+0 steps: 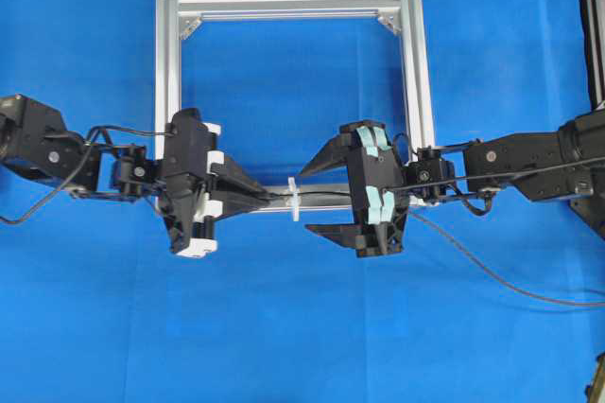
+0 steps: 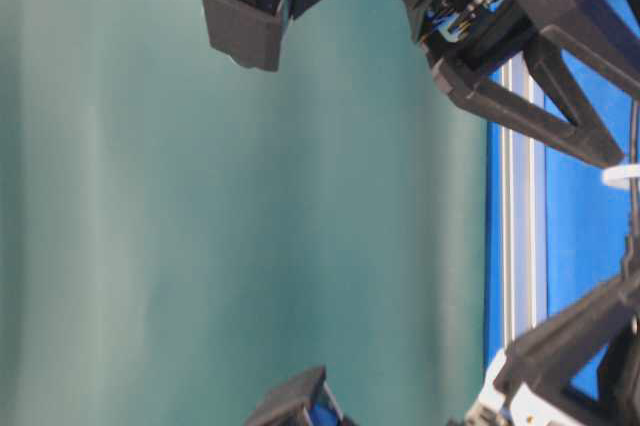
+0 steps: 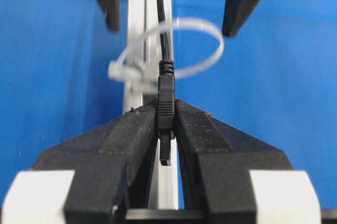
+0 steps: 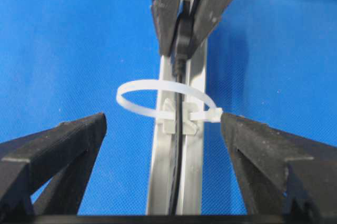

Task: Insert the wire through the string loop located in the center.
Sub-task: 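Open the right gripper and pull the cable leftward with the left gripper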

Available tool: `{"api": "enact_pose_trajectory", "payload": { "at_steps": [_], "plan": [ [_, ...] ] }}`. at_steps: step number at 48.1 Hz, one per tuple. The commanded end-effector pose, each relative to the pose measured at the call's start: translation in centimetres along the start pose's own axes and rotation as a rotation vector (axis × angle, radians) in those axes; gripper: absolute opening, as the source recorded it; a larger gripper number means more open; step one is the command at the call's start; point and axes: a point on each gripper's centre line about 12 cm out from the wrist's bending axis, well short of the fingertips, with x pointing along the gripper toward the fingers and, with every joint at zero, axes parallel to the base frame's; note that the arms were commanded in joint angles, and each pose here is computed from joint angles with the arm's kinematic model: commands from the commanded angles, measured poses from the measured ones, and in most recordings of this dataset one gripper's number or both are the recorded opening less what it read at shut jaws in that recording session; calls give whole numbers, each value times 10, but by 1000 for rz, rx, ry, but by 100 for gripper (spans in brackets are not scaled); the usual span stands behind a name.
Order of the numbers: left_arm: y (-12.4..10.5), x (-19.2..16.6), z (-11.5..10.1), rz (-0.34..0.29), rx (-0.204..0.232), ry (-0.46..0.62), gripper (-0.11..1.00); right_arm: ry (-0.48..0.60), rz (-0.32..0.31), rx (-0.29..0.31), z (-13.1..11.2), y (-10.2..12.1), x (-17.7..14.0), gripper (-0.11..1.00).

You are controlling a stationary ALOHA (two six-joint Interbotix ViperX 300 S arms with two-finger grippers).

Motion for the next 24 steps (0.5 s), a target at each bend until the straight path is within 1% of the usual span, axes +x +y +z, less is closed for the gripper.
{"api": "enact_pose_trajectory", "payload": {
  "at_steps": [1,9,24],
  "plan": [
    [-2,-13,13,-9,-2,-45,8,-29,5,0,10,2,-1,96],
    [-4,-41,6,-21,-3,-37,8,-30,5,0,10,2,-1,96],
    [-1,-95,-27,-33,-6,21,8,-38,6,-2,13,2,-1,96]
  ]
}}
